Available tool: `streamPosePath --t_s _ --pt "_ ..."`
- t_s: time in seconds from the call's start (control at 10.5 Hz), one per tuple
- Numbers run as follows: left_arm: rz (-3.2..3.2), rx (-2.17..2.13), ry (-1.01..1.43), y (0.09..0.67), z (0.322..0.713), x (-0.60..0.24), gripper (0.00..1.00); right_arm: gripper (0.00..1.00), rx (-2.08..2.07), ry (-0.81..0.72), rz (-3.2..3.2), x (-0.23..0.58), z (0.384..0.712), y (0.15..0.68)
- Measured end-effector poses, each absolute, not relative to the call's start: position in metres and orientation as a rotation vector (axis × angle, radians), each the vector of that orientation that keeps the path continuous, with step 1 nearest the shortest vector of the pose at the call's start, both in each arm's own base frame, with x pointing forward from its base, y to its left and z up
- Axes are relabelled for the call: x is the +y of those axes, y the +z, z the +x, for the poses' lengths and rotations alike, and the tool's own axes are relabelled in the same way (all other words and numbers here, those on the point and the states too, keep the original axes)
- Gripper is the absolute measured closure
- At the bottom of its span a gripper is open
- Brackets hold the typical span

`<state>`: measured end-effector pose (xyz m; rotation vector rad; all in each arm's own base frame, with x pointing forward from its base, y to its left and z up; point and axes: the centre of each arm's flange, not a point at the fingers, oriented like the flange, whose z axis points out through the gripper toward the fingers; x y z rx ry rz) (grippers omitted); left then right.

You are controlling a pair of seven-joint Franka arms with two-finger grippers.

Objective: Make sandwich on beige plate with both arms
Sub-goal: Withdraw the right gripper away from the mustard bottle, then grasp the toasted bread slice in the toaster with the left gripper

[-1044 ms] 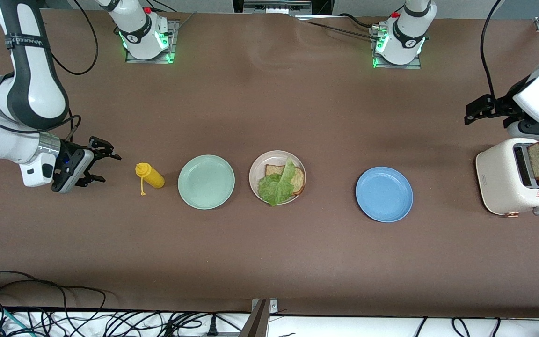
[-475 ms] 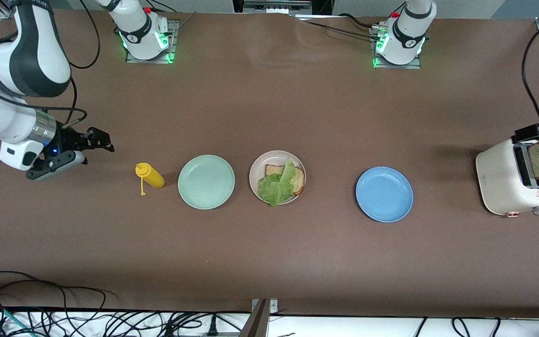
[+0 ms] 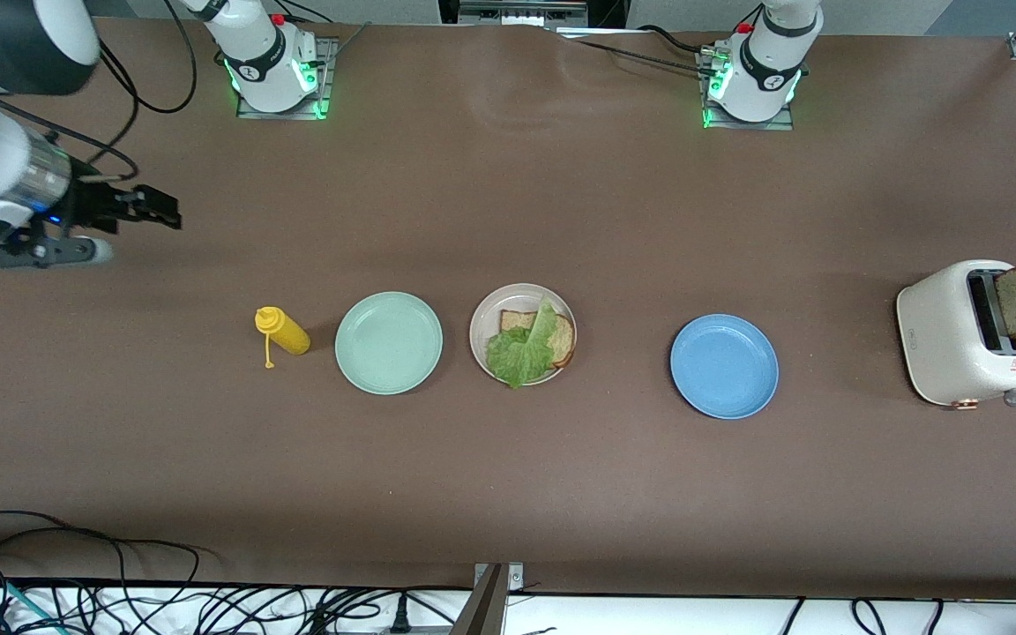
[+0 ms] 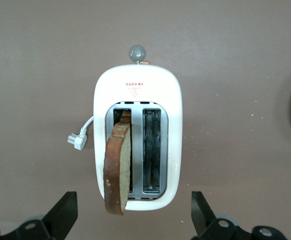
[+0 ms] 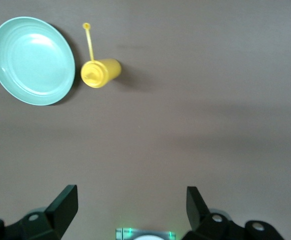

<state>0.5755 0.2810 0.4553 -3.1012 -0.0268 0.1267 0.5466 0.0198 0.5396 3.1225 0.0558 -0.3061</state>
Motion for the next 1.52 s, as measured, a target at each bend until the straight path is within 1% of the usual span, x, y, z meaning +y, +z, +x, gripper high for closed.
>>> streamPosePath --t_s 0.09,0.19,0.28,0.76,1.04,1.14,1.23,1.33,1.52 --pt "-3.102 -0.024 0.127 0.454 0.576 0.281 0.00 0.02 0.038 -0.326 3.092 0.009 0.544 0.554" --pt "-3.102 -0.022 0.130 0.452 0.577 0.281 0.00 0.00 0.043 -0.321 3.085 -0.002 0.542 0.564" --pt "-3.100 -0.024 0.147 0.446 0.577 0.284 0.01 0.00 0.059 -0.307 3.084 -0.010 0.542 0.569" --pt "-3.130 -0.086 0.291 0.385 0.569 0.313 0.09 0.00 0.024 -0.307 3.080 -0.040 0.540 0.570" --pt "-3.141 -0.118 0.349 0.372 0.568 0.311 0.53 0.00 0.045 -0.307 3.077 -0.035 0.541 0.570" --pt "-3.143 -0.132 0.371 0.374 0.569 0.307 0.63 0.00 0.058 -0.303 3.075 -0.030 0.541 0.570" --pt "-3.142 -0.133 0.371 0.377 0.570 0.306 0.76 0.00 0.071 -0.296 3.073 -0.026 0.542 0.571" --pt "-3.141 -0.133 0.368 0.380 0.571 0.306 0.87 0.00 0.073 -0.286 3.071 -0.025 0.542 0.574" --pt "-3.142 -0.144 0.391 0.398 0.571 0.309 0.87 0.00 0.072 -0.260 3.069 -0.026 0.542 0.581"
